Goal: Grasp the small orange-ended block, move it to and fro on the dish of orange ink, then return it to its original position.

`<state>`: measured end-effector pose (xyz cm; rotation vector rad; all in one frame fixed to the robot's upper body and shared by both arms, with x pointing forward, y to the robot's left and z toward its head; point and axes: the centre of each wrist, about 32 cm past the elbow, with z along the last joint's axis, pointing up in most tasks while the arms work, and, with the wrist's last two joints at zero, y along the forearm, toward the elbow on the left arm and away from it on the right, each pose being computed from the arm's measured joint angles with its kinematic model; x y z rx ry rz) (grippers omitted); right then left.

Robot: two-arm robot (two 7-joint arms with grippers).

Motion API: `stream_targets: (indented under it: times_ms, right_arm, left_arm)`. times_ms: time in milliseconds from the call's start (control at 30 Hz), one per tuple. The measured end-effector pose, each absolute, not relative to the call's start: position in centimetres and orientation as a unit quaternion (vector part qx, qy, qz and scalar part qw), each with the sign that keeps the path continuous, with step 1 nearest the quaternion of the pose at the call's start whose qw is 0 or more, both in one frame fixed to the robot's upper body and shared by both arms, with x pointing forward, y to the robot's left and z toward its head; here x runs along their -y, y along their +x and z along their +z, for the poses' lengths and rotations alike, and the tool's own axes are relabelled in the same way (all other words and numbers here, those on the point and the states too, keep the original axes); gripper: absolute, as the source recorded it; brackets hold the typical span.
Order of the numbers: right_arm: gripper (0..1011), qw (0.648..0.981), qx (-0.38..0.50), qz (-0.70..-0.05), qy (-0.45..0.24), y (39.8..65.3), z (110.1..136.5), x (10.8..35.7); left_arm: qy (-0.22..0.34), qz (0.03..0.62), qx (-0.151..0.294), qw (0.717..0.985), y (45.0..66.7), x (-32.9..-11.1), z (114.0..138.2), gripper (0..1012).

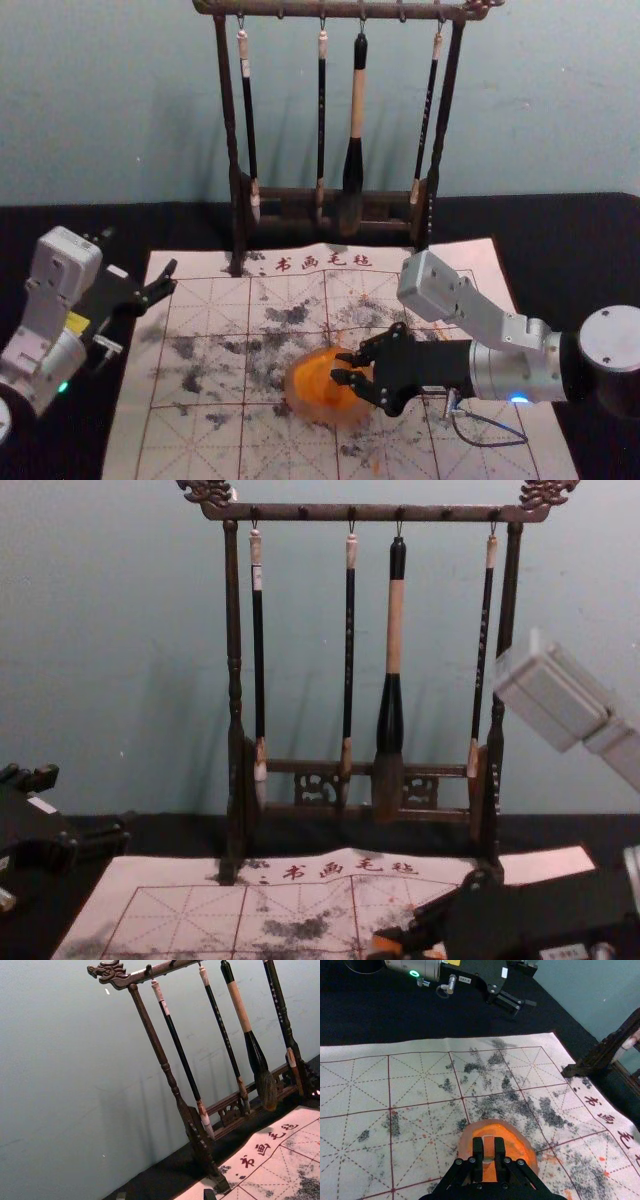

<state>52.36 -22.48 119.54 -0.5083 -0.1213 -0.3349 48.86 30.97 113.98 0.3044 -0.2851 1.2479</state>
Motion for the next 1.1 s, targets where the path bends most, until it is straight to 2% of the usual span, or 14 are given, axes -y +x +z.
stream_targets:
  times_ms: [633, 1100]
  right_arm:
    - [107, 0.946, 0.066, -0.183, -0.258, 54.4, 119.9, 21.9]
    - [107, 0.943, 0.063, -0.19, -0.265, 53.7, 120.3, 23.1]
  left_arm:
    - [0.141, 0.58, 0.132, 0.791, 48.9, -31.0, 114.0, 1001]
    - [0.141, 0.58, 0.132, 0.791, 48.9, -31.0, 114.0, 1001]
